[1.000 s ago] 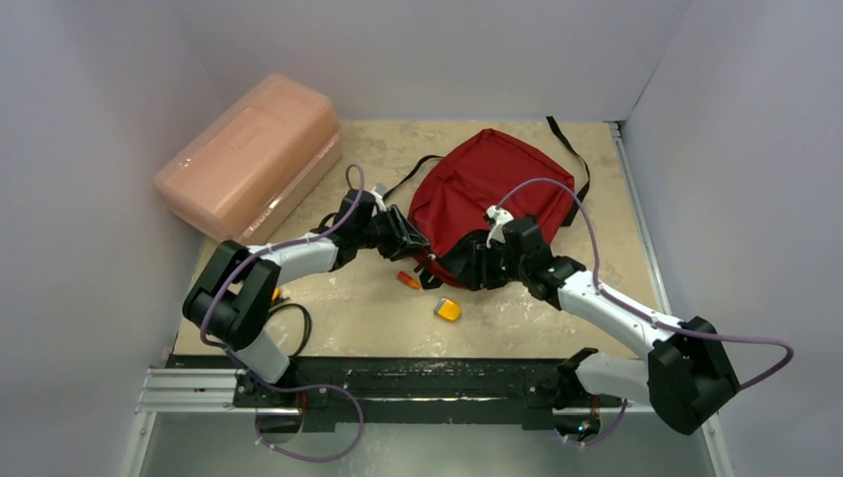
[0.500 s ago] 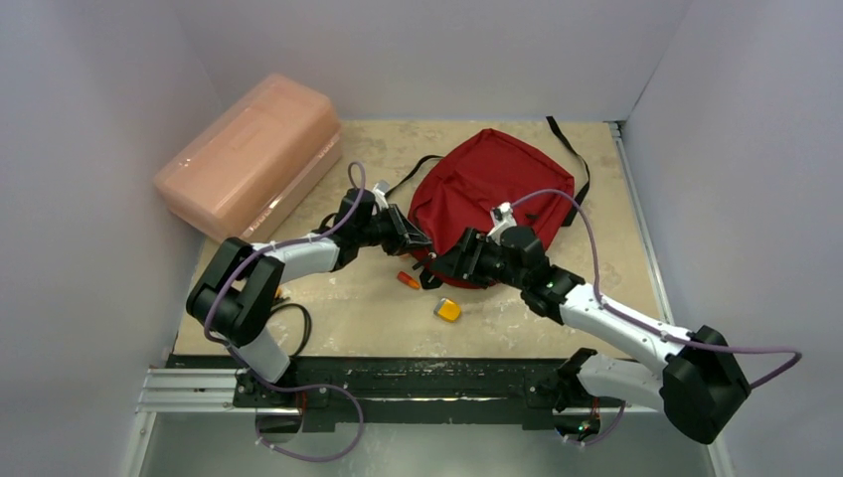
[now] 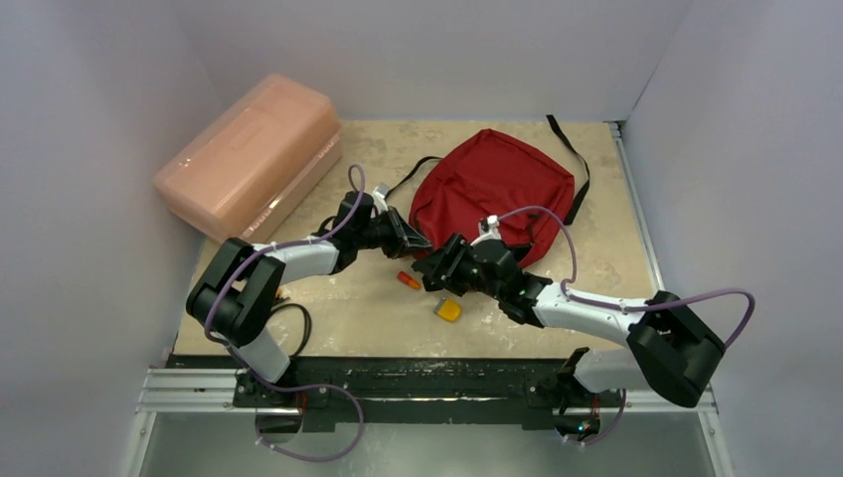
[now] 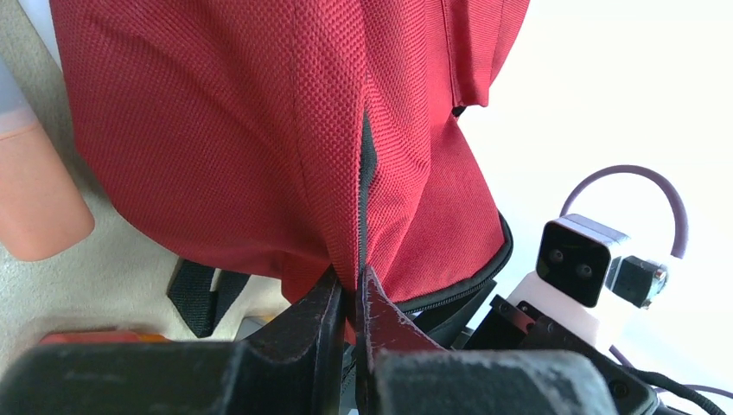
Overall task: Pack the student bag
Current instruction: Zip the student bag at the center of the board.
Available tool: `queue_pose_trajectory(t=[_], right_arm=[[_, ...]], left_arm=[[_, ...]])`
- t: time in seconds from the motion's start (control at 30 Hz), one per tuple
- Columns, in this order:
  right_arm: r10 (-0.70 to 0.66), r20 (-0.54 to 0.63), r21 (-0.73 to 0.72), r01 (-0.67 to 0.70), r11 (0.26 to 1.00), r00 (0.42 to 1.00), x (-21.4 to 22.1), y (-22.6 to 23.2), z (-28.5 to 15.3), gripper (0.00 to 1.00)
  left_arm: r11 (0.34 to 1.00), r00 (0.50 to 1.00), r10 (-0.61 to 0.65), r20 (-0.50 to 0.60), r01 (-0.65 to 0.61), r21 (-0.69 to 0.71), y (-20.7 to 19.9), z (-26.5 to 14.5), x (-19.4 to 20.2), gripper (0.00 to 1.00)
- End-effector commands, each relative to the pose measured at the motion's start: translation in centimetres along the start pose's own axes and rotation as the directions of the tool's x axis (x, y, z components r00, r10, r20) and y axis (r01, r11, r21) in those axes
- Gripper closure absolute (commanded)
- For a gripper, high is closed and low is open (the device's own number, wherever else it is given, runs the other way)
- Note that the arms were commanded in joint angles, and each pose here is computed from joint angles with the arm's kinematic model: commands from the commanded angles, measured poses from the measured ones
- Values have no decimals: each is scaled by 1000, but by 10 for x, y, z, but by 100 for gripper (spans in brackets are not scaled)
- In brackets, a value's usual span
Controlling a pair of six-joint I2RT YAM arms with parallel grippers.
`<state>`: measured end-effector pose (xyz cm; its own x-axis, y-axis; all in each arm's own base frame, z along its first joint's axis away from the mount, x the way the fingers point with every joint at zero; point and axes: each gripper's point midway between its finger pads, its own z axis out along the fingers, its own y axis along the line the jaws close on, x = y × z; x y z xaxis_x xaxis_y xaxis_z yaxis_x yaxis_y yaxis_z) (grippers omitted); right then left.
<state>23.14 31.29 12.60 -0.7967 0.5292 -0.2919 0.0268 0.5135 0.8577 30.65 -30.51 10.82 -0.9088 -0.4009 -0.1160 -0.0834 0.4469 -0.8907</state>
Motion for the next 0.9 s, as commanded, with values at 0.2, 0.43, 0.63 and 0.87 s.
queue_pose_trajectory(t=[0.2, 0.43, 0.63, 0.87], right_arm=[[4, 210, 94, -24, 995, 978, -39, 24, 25, 37], [-12, 204, 230, -36, 973, 979, -35, 10, 35, 53], [28, 236, 257, -90, 962, 971, -34, -3, 29, 53], [81, 282, 230, -150, 962, 956, -40, -5, 15, 38]], left_arm=[[997, 998, 67, 2, -67, 42, -11, -6, 1, 99], [995, 996, 92, 6, -92, 26, -9, -7, 1, 99], [995, 995, 95, 6, -95, 25, -8, -7, 3, 99], [994, 994, 108, 14, -109, 29, -9, -10, 4, 100]])
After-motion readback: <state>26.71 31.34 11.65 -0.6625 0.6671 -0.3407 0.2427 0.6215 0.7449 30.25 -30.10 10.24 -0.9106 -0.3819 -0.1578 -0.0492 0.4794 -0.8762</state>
